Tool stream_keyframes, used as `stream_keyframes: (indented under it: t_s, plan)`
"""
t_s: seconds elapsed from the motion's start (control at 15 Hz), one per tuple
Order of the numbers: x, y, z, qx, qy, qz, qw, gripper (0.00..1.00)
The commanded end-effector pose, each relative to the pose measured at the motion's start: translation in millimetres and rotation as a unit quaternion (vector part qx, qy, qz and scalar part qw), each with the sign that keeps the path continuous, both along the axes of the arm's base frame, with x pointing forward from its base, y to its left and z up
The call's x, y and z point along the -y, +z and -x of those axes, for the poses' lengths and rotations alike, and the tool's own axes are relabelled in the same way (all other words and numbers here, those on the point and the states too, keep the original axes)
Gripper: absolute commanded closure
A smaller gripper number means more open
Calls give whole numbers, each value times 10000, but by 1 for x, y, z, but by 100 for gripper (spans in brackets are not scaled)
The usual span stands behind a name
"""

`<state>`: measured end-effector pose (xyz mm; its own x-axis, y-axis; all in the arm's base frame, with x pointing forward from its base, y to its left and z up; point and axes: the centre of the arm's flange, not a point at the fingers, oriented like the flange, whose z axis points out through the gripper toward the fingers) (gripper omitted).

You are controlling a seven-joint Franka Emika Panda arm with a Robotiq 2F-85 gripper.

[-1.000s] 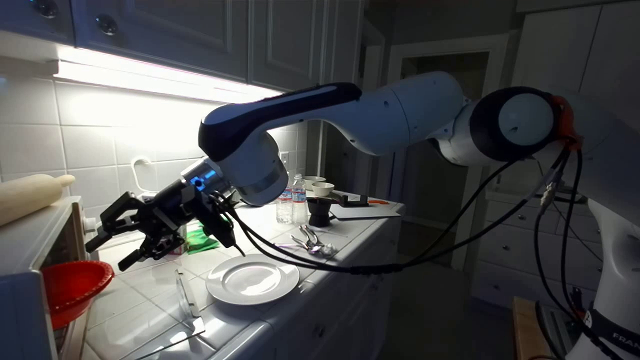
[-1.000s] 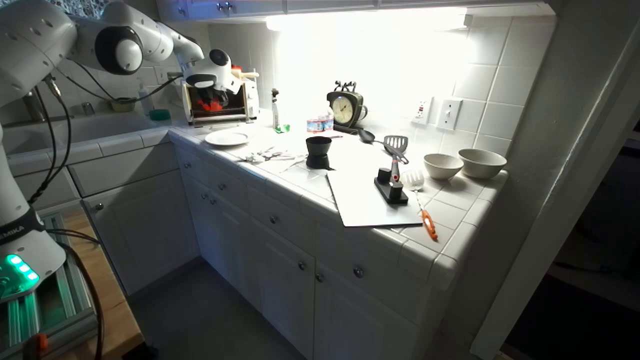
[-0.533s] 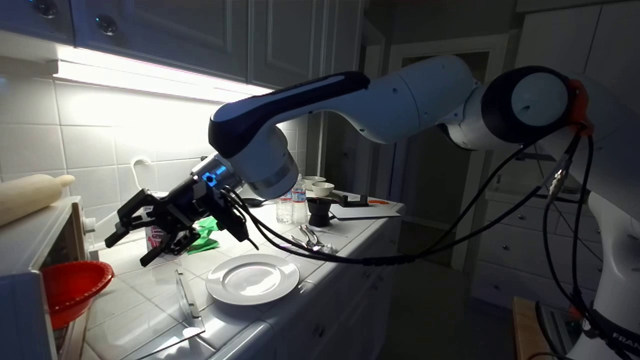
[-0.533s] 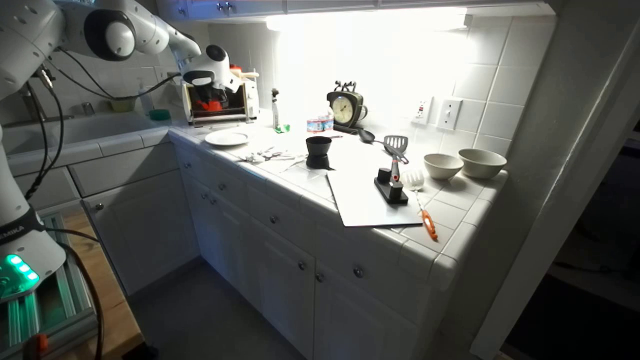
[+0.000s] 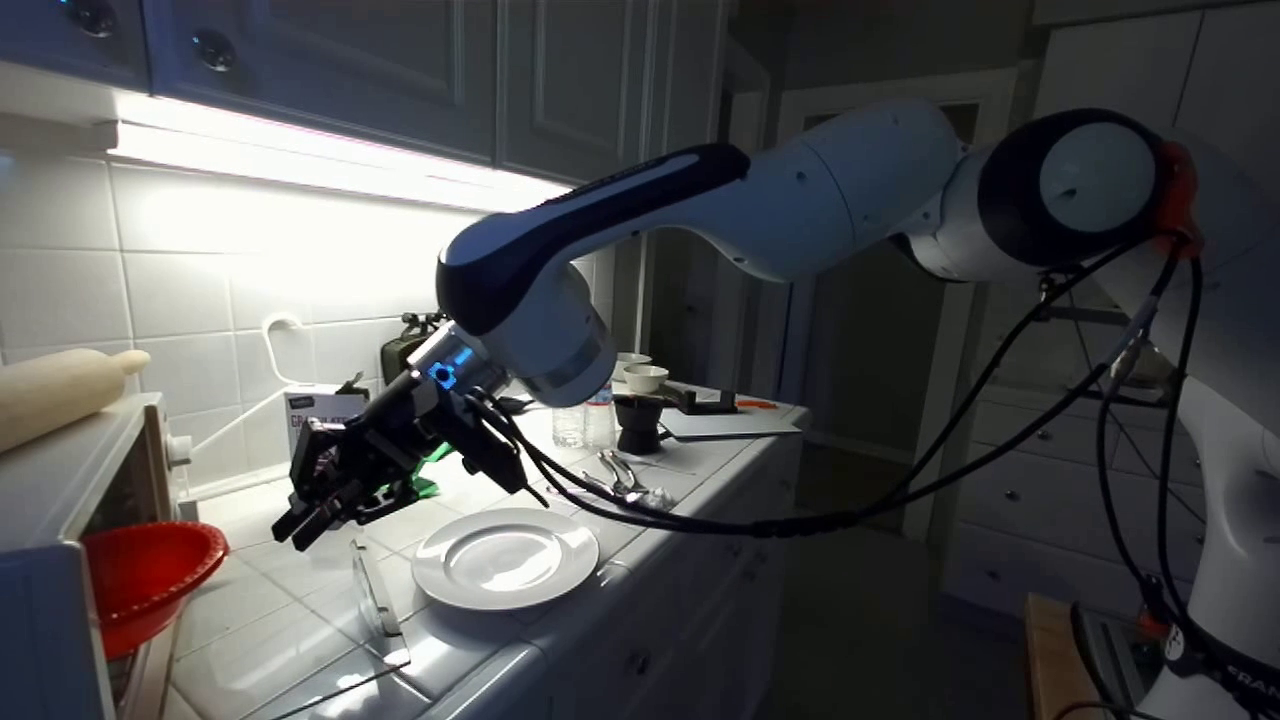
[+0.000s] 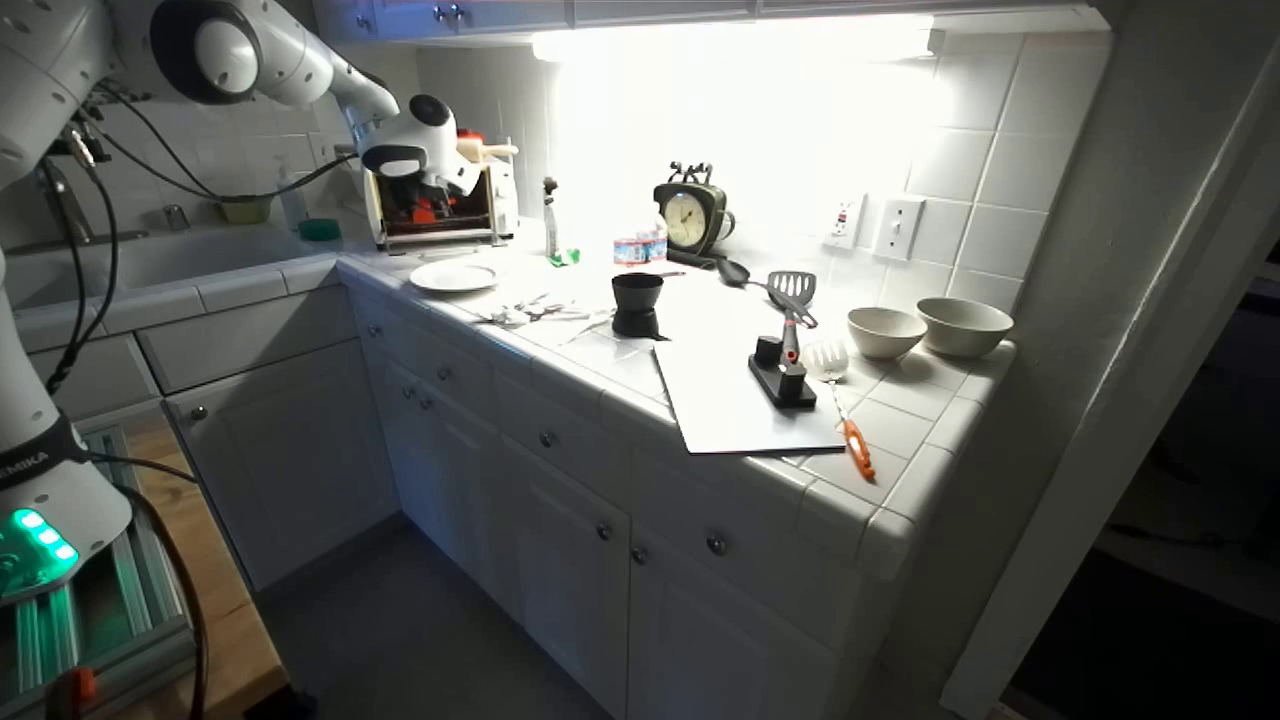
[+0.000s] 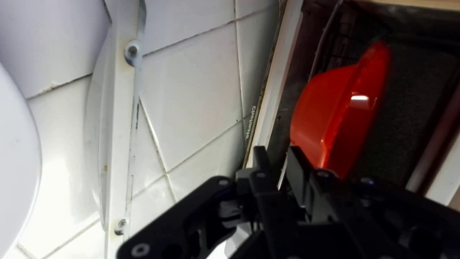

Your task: Pick up the red bowl and put it in the microwave

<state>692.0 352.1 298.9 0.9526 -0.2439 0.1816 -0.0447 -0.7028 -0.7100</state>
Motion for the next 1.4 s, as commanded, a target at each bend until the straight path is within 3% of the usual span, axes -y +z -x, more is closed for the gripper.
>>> stream_keyframes:
  t_s: [0.0, 0.47, 0.87, 1.33]
  plan:
    - [-8, -5, 6, -38, 43, 104, 9999, 100]
    - [-36, -16, 1, 281, 208, 167, 9992, 100]
    - [-53, -23, -11, 815, 235, 228, 9961, 100]
    - [-74, -25, -19, 1084, 235, -46, 9938, 100]
